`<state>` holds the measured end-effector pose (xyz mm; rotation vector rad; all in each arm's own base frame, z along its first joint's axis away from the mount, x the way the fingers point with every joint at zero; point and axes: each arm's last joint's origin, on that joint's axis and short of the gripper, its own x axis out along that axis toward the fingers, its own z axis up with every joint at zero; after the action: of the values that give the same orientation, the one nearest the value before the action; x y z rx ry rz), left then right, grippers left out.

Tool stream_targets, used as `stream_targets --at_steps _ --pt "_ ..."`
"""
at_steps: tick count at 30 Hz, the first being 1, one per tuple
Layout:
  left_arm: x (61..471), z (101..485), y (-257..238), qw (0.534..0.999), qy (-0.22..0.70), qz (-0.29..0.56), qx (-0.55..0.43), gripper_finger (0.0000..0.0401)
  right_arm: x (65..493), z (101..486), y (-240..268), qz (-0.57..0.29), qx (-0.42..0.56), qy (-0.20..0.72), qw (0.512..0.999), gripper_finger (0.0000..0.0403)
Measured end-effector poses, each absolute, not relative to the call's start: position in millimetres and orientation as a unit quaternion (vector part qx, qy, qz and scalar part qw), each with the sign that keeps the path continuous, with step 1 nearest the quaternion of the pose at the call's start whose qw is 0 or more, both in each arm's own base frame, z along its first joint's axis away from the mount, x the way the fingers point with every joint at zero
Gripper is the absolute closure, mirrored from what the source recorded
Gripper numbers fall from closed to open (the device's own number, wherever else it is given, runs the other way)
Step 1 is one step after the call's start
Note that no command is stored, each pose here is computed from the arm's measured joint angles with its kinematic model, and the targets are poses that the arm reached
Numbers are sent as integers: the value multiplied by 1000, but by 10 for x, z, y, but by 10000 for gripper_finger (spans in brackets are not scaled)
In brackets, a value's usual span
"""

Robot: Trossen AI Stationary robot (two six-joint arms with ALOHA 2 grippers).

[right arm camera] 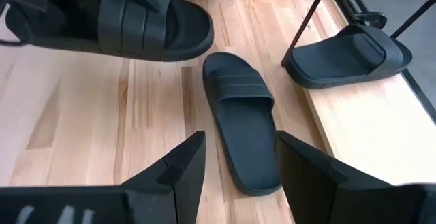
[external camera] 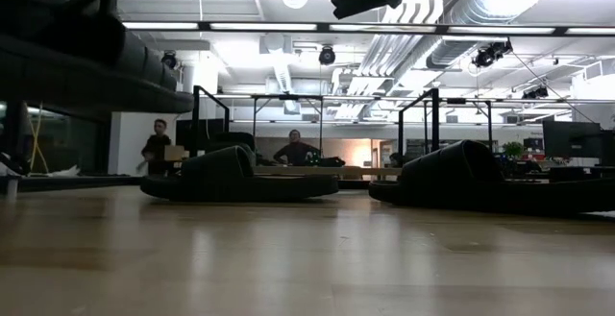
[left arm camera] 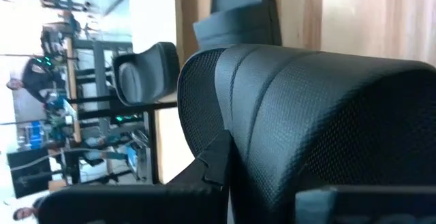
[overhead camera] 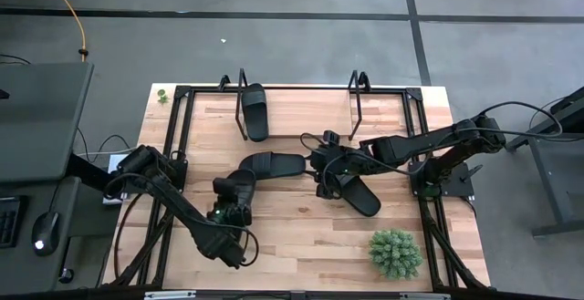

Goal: Pick and place slides into the shelf
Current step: Put the black slipper on the shelf

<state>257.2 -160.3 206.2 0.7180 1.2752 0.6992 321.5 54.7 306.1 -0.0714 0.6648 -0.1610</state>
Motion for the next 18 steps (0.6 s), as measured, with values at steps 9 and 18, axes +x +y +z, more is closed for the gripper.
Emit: stream_targets --at_steps 9,18 --pt "2639 2239 -1385 705 532 344 319 394 3218 3074 592 -56 -76 321 942 237" --pt "2745 2425 -991 703 500 398 313 391 3050 3260 623 -45 -96 300 948 237"
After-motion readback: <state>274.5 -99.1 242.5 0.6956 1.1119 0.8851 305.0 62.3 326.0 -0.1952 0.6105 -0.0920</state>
